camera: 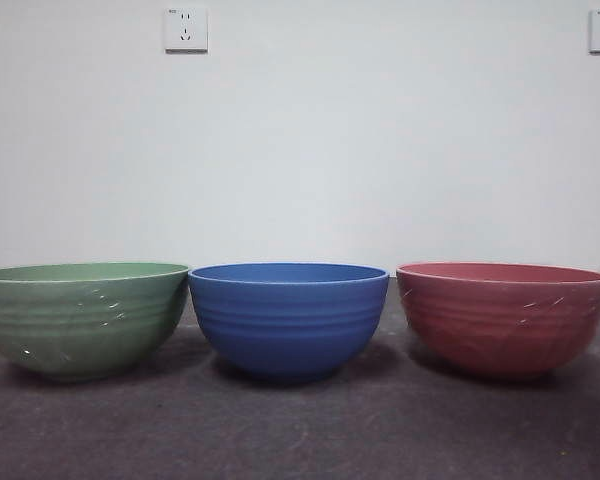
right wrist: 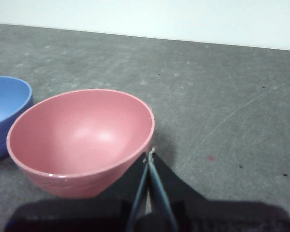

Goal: Pick up the green bowl on the top,put the green bowl on the left,pick up the red bowl in the middle,put the red bowl on the right

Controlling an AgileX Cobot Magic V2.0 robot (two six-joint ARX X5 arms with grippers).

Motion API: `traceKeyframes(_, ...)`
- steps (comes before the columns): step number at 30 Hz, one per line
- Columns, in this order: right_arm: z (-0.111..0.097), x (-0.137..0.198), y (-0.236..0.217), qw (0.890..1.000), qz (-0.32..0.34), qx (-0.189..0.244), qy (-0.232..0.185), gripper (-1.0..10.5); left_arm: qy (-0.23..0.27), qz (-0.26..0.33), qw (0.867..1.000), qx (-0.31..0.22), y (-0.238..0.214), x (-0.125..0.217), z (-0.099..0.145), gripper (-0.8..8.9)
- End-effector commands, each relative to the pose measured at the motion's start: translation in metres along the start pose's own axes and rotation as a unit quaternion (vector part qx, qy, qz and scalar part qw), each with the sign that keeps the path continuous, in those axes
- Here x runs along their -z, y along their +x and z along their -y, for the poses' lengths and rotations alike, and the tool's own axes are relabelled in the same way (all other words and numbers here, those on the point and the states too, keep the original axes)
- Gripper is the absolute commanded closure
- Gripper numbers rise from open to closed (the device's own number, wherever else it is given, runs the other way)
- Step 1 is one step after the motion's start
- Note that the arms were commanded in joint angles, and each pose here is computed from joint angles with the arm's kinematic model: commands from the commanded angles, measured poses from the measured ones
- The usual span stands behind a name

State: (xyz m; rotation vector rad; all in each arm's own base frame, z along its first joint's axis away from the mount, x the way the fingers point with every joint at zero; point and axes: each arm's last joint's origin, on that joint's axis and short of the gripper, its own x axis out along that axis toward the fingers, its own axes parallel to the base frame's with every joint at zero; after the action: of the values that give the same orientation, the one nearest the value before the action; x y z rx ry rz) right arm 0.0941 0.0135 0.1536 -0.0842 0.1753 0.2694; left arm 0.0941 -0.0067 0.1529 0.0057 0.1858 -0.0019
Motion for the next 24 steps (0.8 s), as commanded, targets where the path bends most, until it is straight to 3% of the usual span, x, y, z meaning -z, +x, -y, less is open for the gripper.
traceKeyframes(1, 0.0007, 0.0040, 0.0010, 1.000, -0.002, 0.015, 0.016, 9.4, -0.005, -0.006, 1.000, -0.002, 0.0013, 0.0043, -0.0002, 8.17)
traceKeyframes(4, 0.0027, 0.0044, 0.0010, 0.998, -0.005, 0.050, 0.039, 9.4, -0.005, -0.006, 1.000, -0.002, 0.0013, 0.0043, -0.0002, 8.17)
traceKeyframes(24, 0.0027, 0.0048, 0.0012, 0.998, -0.007, 0.051, 0.048, 9.4, -0.005, -0.006, 1.000, -0.002, 0.0013, 0.0043, -0.0002, 8.17)
